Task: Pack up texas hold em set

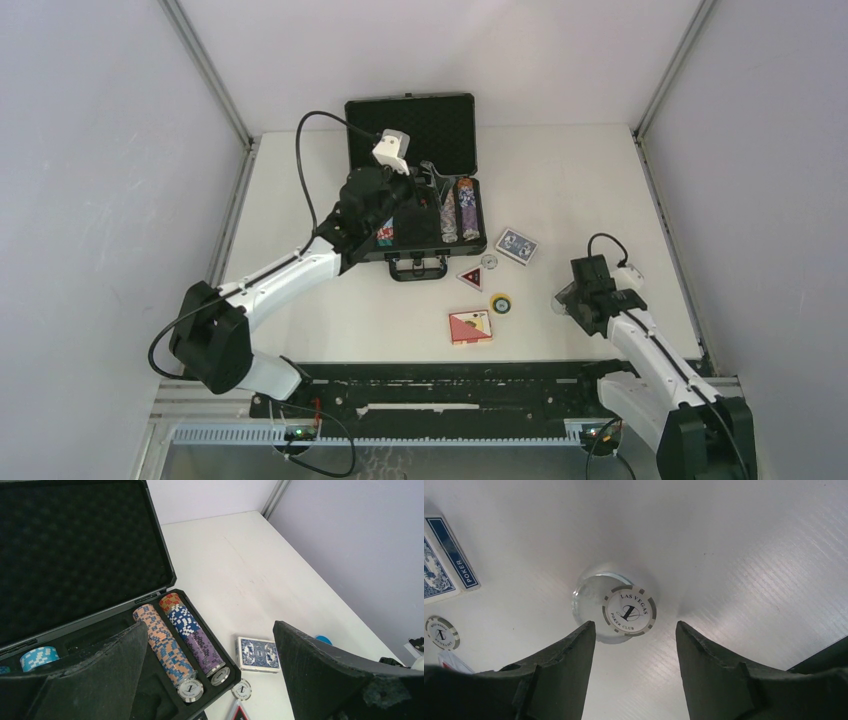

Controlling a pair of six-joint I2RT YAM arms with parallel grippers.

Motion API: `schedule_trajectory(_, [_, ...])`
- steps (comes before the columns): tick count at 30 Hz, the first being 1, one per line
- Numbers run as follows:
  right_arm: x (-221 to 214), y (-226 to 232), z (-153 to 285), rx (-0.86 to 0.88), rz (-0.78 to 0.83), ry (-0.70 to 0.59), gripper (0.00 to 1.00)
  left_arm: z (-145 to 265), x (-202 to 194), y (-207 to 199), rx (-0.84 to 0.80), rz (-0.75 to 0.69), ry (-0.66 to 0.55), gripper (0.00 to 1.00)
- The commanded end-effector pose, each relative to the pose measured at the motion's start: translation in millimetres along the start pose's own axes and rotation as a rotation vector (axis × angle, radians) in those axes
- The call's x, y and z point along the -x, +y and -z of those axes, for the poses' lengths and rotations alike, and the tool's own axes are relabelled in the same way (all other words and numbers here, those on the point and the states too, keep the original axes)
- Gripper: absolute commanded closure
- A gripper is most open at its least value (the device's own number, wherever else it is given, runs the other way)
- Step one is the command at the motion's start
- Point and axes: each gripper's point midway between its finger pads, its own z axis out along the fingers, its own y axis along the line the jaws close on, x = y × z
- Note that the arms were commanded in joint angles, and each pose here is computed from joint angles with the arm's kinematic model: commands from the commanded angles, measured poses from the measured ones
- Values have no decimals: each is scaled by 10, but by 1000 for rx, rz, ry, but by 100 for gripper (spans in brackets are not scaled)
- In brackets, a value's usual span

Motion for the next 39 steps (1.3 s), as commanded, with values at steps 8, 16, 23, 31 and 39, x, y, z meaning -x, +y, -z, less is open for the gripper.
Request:
schedule_trajectory(8, [84, 85, -81, 13, -18, 14, 33, 39, 92, -9, -18, 7, -43, 0])
schedule_trajectory(16, [63, 95, -124, 4, -12, 28, 34, 30, 72, 1, -15, 7, -39, 0])
schedule_trajectory(23, [87, 96, -152, -2, -8, 17, 35, 19, 52, 8, -15, 7, -34, 0])
schedule_trajectory(31, [65, 55, -232, -43, -2, 36, 35, 10, 35, 21, -15, 7, -28, 0])
schedule_trajectory(39, [31, 6, -227, -50, -13, 41, 36, 9, 22, 16, -19, 13, -25, 0])
